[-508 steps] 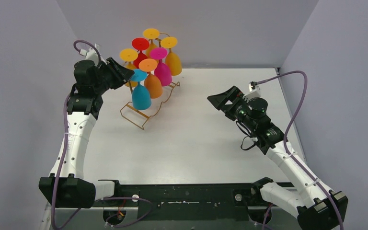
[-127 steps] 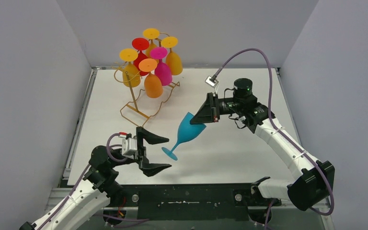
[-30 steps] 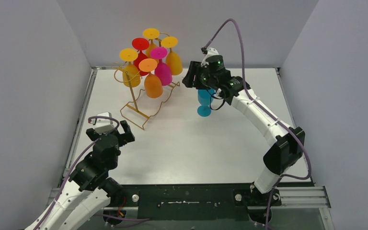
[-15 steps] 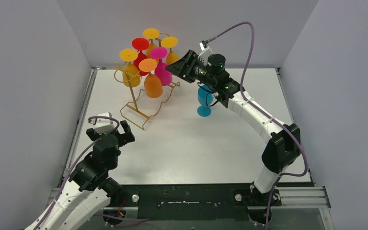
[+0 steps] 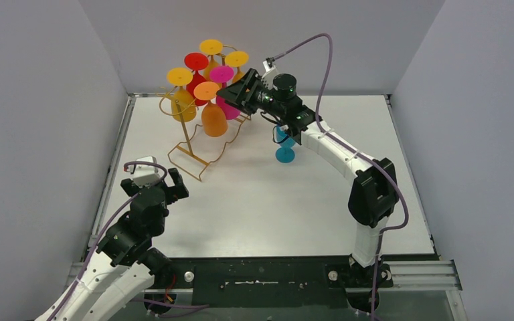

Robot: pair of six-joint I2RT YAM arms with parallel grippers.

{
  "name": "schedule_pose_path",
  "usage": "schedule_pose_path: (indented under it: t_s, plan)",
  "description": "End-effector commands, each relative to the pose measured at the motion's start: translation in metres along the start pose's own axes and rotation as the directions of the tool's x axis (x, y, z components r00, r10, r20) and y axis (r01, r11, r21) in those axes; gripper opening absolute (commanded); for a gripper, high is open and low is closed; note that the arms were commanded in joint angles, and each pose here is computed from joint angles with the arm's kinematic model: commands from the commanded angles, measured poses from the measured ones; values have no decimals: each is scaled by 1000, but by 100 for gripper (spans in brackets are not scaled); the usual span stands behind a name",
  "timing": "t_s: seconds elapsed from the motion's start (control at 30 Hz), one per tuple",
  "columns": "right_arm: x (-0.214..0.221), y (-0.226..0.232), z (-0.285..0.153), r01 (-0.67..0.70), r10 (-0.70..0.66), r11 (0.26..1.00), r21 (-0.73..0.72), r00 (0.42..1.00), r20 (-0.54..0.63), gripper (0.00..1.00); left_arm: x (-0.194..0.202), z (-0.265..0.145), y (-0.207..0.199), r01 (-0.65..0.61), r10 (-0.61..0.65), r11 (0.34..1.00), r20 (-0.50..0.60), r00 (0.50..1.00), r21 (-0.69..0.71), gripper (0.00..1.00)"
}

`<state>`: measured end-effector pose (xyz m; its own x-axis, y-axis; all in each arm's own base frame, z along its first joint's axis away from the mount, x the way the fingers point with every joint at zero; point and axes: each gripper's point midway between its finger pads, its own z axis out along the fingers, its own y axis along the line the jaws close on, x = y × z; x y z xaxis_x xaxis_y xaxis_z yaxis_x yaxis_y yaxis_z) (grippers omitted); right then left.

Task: Take the wine glass off the wine glass rack
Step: Pick up the wine glass from the wine rack.

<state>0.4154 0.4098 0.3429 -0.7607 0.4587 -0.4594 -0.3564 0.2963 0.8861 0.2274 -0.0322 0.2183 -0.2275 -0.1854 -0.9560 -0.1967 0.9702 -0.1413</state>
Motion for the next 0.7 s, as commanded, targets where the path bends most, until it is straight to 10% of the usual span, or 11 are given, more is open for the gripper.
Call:
schedule_pose_path:
  t_s: [0.0,0.67]
  plan:
    - [-17,55,1,48,-40,988,-144,998,53,54,-7,2,-4,24,-24,1000,23,999,11,98]
    - [-21,35,27,-5,9,995,-99,999,47,33,-6,3,-5,20,-21,1000,18,1000,14,97]
